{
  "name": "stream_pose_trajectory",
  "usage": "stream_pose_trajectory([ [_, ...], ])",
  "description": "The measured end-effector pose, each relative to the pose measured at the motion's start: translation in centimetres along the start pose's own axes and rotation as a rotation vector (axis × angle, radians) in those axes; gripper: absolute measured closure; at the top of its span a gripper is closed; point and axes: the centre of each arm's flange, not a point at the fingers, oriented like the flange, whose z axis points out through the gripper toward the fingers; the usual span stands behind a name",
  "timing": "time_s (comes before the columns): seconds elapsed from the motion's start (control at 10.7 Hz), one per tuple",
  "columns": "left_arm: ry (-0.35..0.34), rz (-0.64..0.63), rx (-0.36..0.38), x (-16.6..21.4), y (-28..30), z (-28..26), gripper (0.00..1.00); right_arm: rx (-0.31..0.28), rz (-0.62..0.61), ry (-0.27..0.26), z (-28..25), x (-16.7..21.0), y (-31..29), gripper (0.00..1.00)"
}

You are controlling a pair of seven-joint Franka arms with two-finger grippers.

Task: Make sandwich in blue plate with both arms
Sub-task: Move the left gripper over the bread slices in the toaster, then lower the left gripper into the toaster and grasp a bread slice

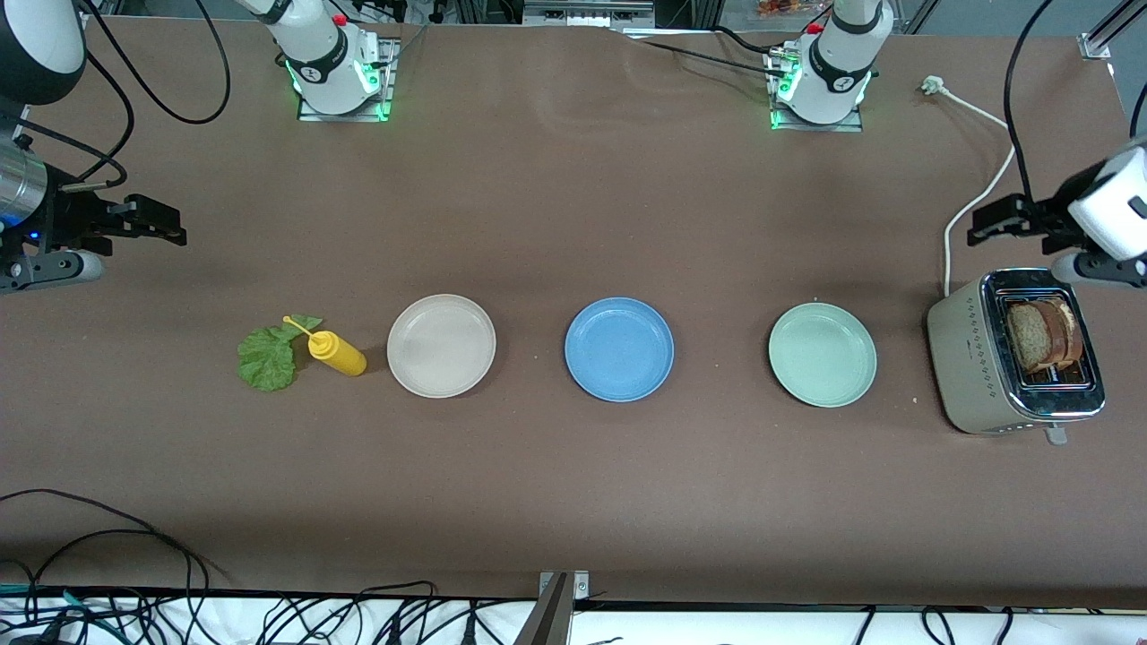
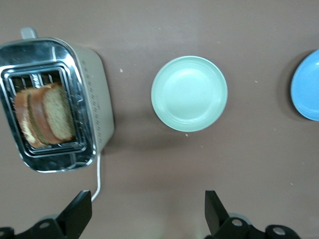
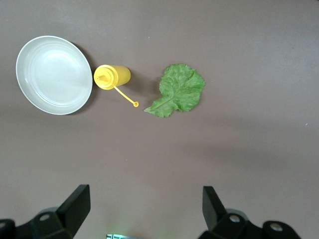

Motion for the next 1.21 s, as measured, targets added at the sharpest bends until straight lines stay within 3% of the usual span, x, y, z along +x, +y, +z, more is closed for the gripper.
stream_pose_trajectory([
  [0.47, 0.068, 0.069, 0.036, 2.7, -7.9, 1.8, 0.0, 0.013, 0.003, 0.002, 0.0, 0.0, 0.1, 0.0],
  [0.74, 0.042, 0.054, 0.017, 3.2, -12.9, 5.0, 0.0, 0.019, 0.008, 0.005, 0.0, 0.0, 0.3, 0.0],
  [1.21, 0.098, 0.044, 0.028, 7.5, -15.4, 11.7, 0.0, 0.024, 0.004, 0.006, 0.0, 0.0, 0.0, 0.0],
])
